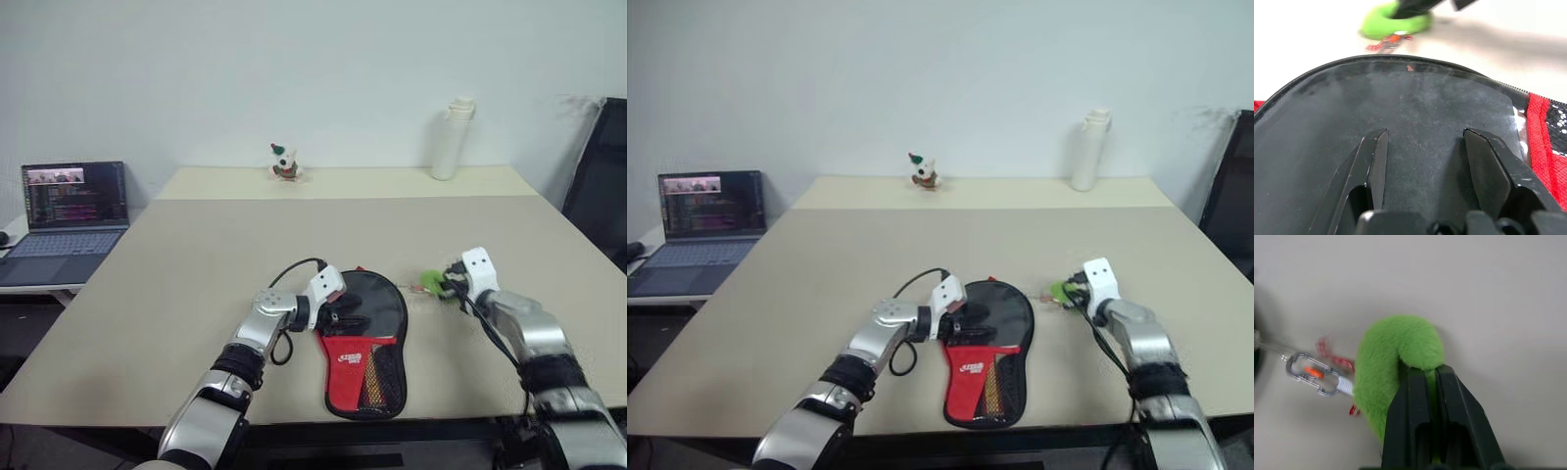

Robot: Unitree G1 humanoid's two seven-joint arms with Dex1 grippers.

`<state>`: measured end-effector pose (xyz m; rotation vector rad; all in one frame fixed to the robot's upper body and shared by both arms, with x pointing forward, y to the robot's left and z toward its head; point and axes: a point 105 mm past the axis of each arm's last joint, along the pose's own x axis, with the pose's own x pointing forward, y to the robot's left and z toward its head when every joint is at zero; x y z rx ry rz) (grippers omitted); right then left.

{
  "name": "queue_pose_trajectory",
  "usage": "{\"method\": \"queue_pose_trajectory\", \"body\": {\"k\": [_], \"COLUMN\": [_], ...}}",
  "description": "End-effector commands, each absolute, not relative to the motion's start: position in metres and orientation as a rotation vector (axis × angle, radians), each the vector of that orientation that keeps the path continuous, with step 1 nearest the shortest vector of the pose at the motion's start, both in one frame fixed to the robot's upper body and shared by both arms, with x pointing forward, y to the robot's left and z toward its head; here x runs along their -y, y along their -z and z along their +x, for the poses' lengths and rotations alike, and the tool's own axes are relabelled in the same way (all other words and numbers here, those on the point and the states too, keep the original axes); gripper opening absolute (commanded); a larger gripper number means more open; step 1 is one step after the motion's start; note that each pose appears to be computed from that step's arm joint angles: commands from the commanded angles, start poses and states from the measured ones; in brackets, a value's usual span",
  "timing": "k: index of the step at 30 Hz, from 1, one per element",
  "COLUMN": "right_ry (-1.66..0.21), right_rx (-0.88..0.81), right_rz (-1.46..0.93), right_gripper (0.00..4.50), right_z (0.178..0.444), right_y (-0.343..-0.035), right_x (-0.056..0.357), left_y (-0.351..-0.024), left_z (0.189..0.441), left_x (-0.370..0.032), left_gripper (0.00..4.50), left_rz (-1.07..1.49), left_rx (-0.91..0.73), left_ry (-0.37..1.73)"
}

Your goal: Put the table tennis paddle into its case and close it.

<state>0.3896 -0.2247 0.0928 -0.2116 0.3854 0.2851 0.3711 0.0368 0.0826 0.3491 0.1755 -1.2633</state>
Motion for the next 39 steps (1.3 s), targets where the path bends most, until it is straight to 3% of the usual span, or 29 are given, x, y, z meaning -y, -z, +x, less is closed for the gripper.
{"method": "queue_pose_trajectory", "body": {"k": [1,5,12,20,24,39], "right_ry": [-0.255,-0.287,-0.476,-0.619,-0.776,-0.791], "right_rx": [-0.374,-0.409,-0.546,-0.704,-0.754,-0.7], "right_rz": [-0.243,-0.257,-0.223,-0.144,-0.102,-0.088], "right_gripper": [0.01,0.01,0.01,0.01,0.01,0.01], "right_z": [0.362,0.331,0.243,0.191,0.168,0.186], "right_y": [-0.11,-0.106,-0.092,-0.084,-0.085,-0.085], "right_x": [0.239,0.23,0.191,0.185,0.17,0.159], "left_y": [-0.059,-0.06,-0.058,-0.053,-0.052,-0.05], "left_z": [0.367,0.368,0.364,0.362,0.362,0.363], "left_x": [-0.037,-0.029,-0.013,-0.008,-0.008,-0.011], "left_gripper": [2.65,2.65,2.65,2.65,2.65,2.65], "left_rz": [0.36,0.352,0.334,0.338,0.339,0.348], "left_rx": [-0.266,-0.259,-0.254,-0.261,-0.265,-0.268], "left_ry": [1.26,1.262,1.284,1.288,1.281,1.256]}}
